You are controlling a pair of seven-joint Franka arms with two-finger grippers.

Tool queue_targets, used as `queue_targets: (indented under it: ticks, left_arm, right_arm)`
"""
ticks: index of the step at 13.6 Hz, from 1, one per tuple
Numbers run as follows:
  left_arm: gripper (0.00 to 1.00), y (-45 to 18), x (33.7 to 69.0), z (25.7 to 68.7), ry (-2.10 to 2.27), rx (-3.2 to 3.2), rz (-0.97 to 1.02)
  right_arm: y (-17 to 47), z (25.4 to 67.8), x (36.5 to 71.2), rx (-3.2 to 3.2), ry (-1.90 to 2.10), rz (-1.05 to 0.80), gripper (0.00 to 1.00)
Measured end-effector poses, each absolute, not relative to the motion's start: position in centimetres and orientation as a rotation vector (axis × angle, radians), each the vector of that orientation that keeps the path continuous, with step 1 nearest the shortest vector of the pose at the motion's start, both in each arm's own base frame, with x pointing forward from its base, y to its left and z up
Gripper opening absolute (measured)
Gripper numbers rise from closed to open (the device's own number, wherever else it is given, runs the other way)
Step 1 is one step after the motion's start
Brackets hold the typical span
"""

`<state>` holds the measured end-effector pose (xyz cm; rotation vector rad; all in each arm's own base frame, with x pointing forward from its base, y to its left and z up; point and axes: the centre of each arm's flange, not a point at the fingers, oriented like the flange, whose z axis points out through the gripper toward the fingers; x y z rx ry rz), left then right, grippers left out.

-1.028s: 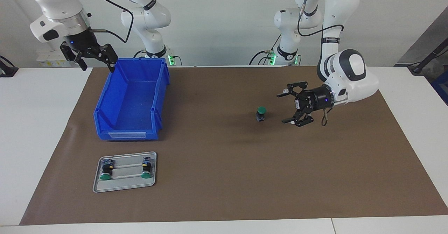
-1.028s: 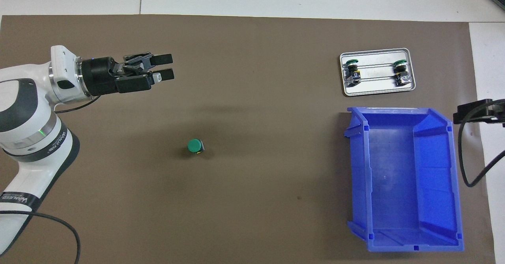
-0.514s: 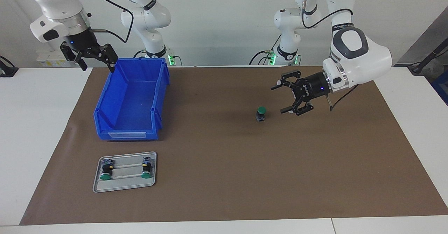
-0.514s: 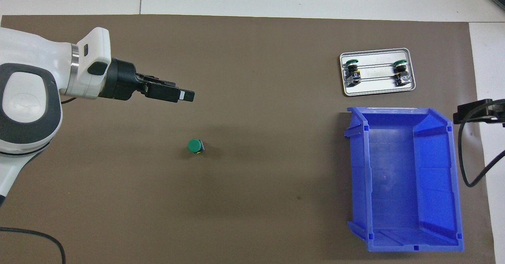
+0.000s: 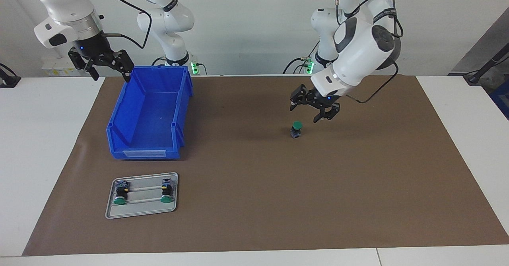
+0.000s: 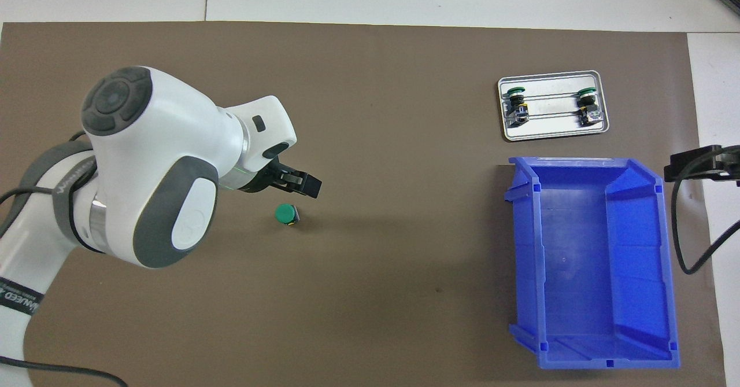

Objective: Place and press button with both arms
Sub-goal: 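Close the left gripper and press down on the green button cap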

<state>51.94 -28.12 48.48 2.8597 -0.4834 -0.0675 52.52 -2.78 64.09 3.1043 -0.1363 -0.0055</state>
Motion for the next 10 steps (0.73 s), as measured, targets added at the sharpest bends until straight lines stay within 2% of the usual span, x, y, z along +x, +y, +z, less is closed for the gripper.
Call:
queue_targets:
  ticks: [1, 3, 5, 6, 10]
  left_arm:
    - [0.67, -28.3, 51.4, 47.9, -0.412, 2.908, -0.079]
    - [0.45, -27.9, 51.2, 47.1, -0.29, 2.991, -0.065]
    - [0.17, -27.5, 51.3, 45.8, -0.191, 3.014, -0.029]
    - [0.09, -27.2, 51.4, 44.9, -0.16, 3.012, -0.002]
    - [0.06, -26.4, 50.6, 40.7, -0.068, 3.015, 0.025]
  right_arm:
    - [-2.8, 64.1, 52.5, 3.104, -0.136, -0.005, 1.0]
    - [-2.8, 64.1, 52.5, 3.104, -0.136, -0.005, 1.0]
    - [-2.8, 64.1, 52.5, 3.104, -0.136, -0.005, 1.0]
    - [-2.8, 64.1, 52.5, 3.104, -0.136, -0.005, 1.0]
    - [-2.8, 64.1, 52.5, 3.104, -0.136, -0.005, 1.0]
